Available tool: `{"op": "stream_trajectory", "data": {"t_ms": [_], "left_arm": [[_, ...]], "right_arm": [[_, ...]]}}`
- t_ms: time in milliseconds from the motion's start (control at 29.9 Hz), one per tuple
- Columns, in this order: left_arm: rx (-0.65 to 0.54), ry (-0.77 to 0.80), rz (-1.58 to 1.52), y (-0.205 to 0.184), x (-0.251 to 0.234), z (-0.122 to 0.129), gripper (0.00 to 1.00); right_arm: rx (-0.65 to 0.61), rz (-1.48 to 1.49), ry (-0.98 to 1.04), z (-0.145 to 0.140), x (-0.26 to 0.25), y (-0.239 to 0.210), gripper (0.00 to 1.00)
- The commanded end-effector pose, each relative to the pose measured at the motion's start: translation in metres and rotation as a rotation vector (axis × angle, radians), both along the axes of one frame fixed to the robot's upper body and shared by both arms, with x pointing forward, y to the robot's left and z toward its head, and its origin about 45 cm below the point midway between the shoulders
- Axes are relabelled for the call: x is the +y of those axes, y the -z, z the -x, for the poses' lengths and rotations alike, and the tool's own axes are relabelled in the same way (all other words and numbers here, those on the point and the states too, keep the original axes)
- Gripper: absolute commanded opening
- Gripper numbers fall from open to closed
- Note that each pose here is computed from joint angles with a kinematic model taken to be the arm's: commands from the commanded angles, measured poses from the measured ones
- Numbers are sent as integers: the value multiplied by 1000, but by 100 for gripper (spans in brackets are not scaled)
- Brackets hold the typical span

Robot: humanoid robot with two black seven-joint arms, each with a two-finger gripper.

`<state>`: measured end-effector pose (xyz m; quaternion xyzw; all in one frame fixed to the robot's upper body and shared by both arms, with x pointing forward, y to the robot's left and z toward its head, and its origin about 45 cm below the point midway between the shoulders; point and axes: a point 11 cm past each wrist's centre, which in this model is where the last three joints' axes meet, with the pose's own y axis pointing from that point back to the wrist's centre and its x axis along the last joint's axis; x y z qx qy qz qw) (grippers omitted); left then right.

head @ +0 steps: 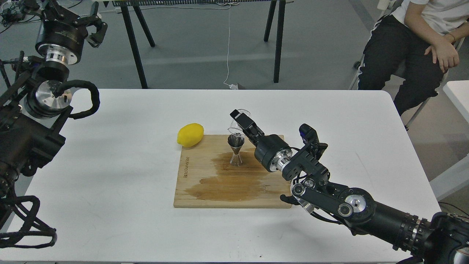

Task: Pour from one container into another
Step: 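Tilt the clear glass to pour into the jigger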

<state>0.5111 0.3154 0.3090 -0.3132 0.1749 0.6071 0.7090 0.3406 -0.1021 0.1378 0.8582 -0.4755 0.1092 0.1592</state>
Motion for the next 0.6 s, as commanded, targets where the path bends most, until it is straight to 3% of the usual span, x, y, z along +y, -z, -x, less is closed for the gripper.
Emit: {"op": "stream_trajectory", "data": {"t_ms": [0, 569], "left_arm": [[0, -1, -1, 0, 0, 0, 100], [2, -2, -1, 1, 1, 0, 100]], "right_arm": [[-28, 7, -12, 1, 1, -2, 40], [-310, 191, -168, 10, 3, 2, 41]]}}
